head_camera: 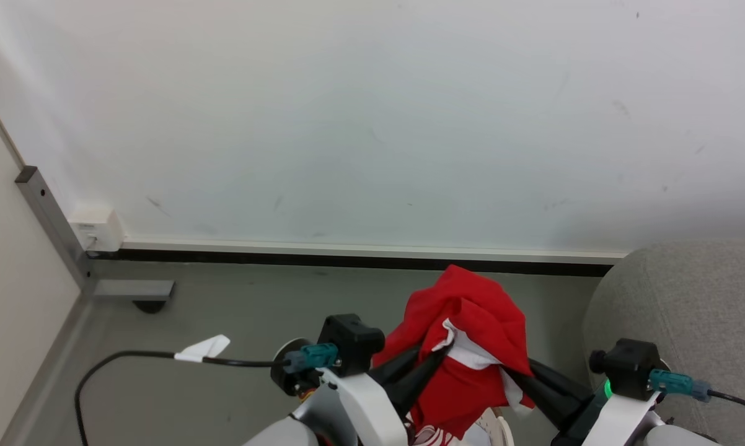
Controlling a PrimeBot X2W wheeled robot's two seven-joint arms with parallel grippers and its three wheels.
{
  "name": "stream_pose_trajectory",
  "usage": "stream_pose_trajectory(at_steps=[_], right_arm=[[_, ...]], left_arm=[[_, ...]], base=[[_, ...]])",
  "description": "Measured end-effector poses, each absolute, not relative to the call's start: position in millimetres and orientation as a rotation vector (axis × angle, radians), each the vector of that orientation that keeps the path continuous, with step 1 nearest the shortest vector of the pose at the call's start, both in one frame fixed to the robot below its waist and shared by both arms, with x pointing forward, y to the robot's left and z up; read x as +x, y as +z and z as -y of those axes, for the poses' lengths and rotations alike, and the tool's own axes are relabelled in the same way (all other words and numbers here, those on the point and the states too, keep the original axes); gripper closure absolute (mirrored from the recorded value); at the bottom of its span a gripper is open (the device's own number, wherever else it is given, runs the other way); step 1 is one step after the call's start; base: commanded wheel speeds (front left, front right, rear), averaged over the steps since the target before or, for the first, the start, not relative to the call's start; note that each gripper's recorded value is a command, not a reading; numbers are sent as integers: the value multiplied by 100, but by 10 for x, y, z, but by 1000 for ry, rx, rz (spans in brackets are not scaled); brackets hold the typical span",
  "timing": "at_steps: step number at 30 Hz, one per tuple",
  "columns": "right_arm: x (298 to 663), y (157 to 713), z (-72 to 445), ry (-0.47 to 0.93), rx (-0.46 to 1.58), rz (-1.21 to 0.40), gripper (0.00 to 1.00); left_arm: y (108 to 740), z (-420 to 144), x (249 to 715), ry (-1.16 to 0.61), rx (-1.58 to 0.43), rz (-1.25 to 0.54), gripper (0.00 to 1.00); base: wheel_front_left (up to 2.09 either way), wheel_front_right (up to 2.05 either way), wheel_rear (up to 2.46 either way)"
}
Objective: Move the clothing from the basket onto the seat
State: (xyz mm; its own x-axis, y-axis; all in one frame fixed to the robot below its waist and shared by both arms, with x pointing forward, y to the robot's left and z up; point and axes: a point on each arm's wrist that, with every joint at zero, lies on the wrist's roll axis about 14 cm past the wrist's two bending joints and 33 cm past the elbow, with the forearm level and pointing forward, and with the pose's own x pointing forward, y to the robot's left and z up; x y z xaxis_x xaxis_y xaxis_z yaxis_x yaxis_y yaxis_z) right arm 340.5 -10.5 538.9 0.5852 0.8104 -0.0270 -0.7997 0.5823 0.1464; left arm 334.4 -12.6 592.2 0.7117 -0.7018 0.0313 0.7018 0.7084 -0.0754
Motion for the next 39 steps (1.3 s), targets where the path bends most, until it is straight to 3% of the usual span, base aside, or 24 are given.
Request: stream_pose_trajectory(at_steps=[1,18,39], right_arm=[[3422,5396,134,932,128,-94,100],[3789,5758,1088,642,179,34,100],[3469,5848,2296,296,159,107,100]], left_arm=[[5906,117,3360,-773,-78,0,0],[5718,389,3430,-821,-105,-31,0],[5715,1285,3210,-1101,-147,-34,0]], base=[[0,0,0],[0,0,0],[0,0,0]])
